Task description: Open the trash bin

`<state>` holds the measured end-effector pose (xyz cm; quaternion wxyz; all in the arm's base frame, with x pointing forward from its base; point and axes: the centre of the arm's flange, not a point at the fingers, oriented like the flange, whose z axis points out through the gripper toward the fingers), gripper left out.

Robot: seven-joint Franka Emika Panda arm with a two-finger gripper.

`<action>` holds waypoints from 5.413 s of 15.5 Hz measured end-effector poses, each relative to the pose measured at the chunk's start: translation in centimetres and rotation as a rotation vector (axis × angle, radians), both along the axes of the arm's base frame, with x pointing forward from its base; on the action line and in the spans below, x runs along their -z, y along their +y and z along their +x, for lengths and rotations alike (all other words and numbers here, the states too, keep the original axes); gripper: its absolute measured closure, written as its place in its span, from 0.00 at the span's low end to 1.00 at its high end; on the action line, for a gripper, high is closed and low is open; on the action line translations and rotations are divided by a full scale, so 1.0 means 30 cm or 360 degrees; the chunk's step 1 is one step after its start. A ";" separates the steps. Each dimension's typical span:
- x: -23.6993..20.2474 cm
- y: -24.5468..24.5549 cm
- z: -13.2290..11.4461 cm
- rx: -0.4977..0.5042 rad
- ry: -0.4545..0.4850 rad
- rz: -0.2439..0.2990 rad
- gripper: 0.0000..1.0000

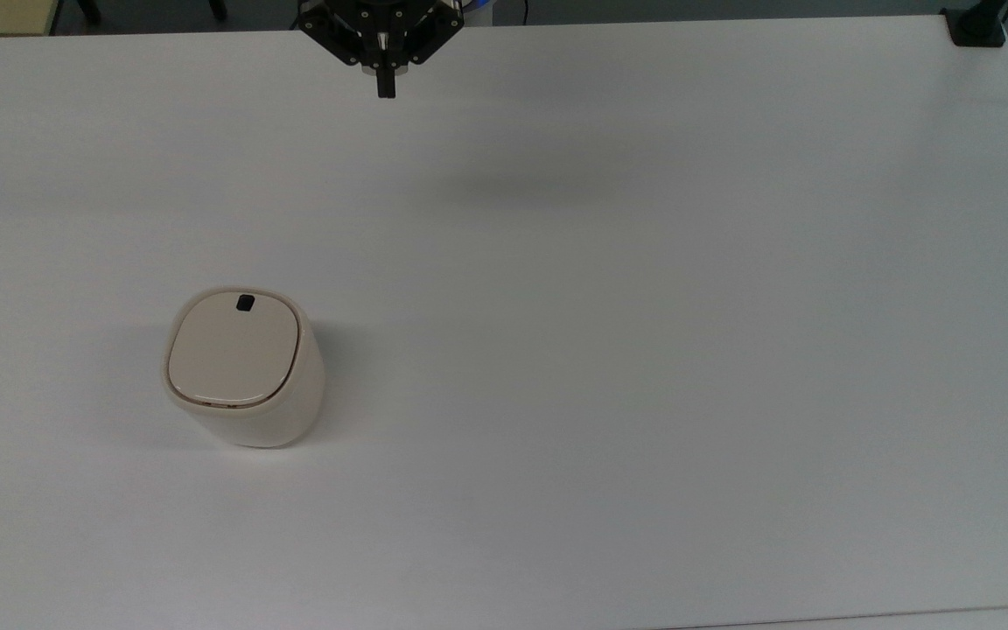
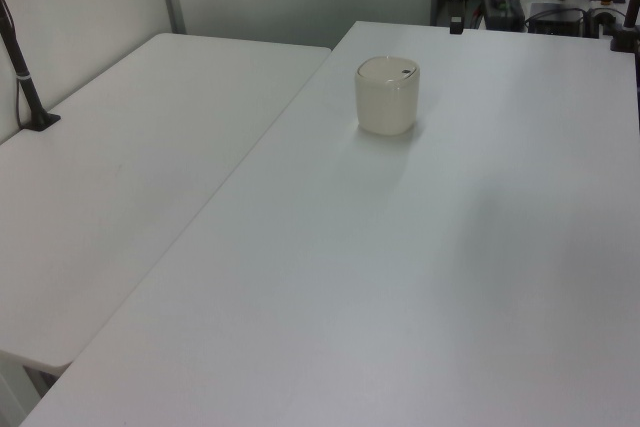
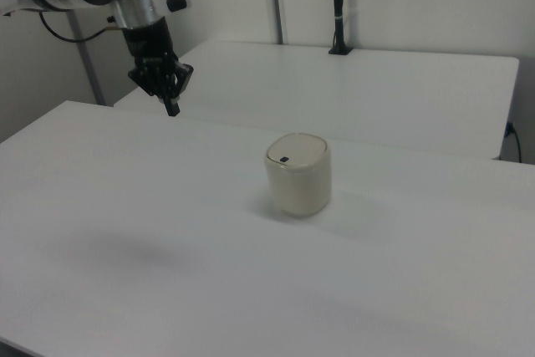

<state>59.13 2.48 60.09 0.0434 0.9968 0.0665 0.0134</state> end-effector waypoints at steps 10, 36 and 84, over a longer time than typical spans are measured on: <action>0.154 -0.090 0.150 0.0055 -0.0139 0.0018 0.99; 0.536 -0.445 0.376 0.0373 -0.0442 0.0027 0.99; 0.026 -0.004 0.013 0.0064 0.0072 -0.0016 0.00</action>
